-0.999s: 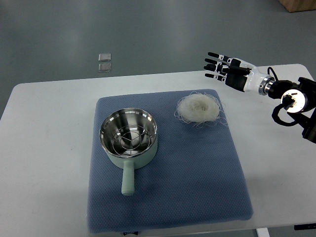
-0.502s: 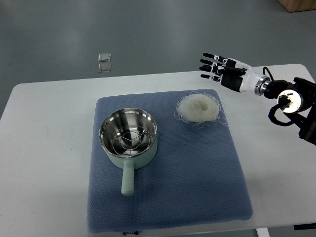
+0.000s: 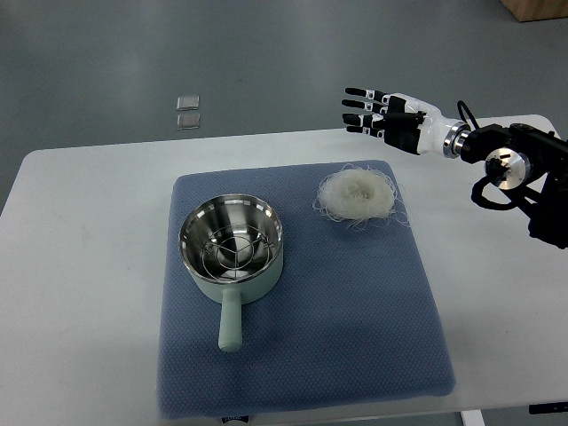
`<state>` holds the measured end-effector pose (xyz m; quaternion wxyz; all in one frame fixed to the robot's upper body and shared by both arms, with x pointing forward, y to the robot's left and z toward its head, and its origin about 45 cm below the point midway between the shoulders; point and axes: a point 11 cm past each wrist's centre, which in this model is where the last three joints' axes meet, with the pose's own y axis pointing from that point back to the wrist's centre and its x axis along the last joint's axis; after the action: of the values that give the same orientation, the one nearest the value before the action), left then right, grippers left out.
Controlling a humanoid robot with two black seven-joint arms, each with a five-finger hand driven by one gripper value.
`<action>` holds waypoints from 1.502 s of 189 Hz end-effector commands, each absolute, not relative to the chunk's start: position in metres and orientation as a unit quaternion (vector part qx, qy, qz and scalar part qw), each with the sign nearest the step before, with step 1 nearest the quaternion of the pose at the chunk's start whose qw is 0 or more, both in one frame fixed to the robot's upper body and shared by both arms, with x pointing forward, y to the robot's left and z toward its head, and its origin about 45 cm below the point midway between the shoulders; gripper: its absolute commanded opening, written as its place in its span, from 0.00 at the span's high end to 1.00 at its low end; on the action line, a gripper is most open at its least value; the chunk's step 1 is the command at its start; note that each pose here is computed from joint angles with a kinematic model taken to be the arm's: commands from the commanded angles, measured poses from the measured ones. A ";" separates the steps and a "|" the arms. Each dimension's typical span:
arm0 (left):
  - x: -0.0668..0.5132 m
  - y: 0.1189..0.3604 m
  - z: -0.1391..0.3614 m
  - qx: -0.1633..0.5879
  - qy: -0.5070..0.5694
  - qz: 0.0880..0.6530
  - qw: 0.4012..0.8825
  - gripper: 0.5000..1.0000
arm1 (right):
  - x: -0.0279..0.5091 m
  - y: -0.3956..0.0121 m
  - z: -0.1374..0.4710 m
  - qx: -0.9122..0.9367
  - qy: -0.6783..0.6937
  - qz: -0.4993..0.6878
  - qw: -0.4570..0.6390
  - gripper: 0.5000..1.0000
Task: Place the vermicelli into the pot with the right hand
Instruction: 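Move the right hand over the white vermicelli bundle, opening fingers, then lower the right hand onto the vermicelli bundle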
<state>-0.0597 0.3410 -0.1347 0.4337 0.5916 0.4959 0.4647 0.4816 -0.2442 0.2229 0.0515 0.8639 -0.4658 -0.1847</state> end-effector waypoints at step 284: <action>-0.060 0.341 -0.135 0.591 0.496 0.465 0.433 0.00 | 0.460 -0.222 0.234 0.843 -0.242 0.283 0.387 0.15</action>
<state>-0.0598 0.3410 -0.1347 0.4335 0.5913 0.4963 0.4648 0.4655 -0.2282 0.2429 0.3780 0.8420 -0.2615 0.2824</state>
